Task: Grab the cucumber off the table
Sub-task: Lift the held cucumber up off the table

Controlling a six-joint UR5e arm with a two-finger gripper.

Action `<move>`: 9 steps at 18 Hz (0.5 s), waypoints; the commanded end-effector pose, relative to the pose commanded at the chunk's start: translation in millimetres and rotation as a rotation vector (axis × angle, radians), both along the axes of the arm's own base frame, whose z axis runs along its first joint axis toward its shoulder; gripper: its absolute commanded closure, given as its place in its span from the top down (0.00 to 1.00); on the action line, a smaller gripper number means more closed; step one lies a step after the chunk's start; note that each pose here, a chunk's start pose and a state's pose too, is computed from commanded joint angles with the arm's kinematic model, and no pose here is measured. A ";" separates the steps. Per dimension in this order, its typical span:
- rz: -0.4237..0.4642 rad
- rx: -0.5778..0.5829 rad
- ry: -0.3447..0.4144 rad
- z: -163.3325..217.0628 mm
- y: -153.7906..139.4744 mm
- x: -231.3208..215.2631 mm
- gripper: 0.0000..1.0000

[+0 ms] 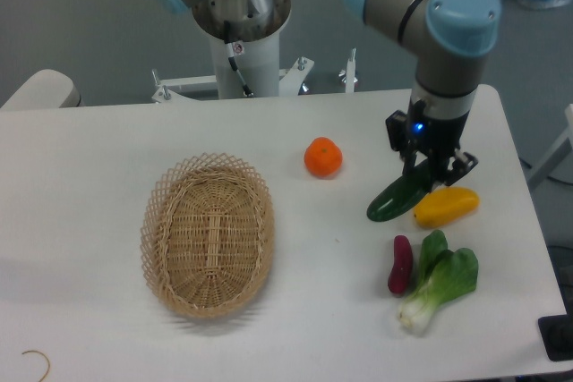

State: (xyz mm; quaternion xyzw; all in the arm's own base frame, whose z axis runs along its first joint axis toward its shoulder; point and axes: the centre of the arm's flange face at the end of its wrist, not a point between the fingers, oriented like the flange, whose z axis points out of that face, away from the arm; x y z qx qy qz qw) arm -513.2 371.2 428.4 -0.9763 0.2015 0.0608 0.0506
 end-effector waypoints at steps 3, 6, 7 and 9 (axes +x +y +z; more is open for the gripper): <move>-0.007 -0.007 -0.006 0.3 -13.5 -7.1 0.18; -0.015 -0.011 -0.009 -0.7 -21.9 -11.4 0.18; -0.021 -0.014 -0.008 -0.8 -23.7 -12.5 0.18; -0.015 -0.013 -0.005 0.2 -32.6 -17.8 0.18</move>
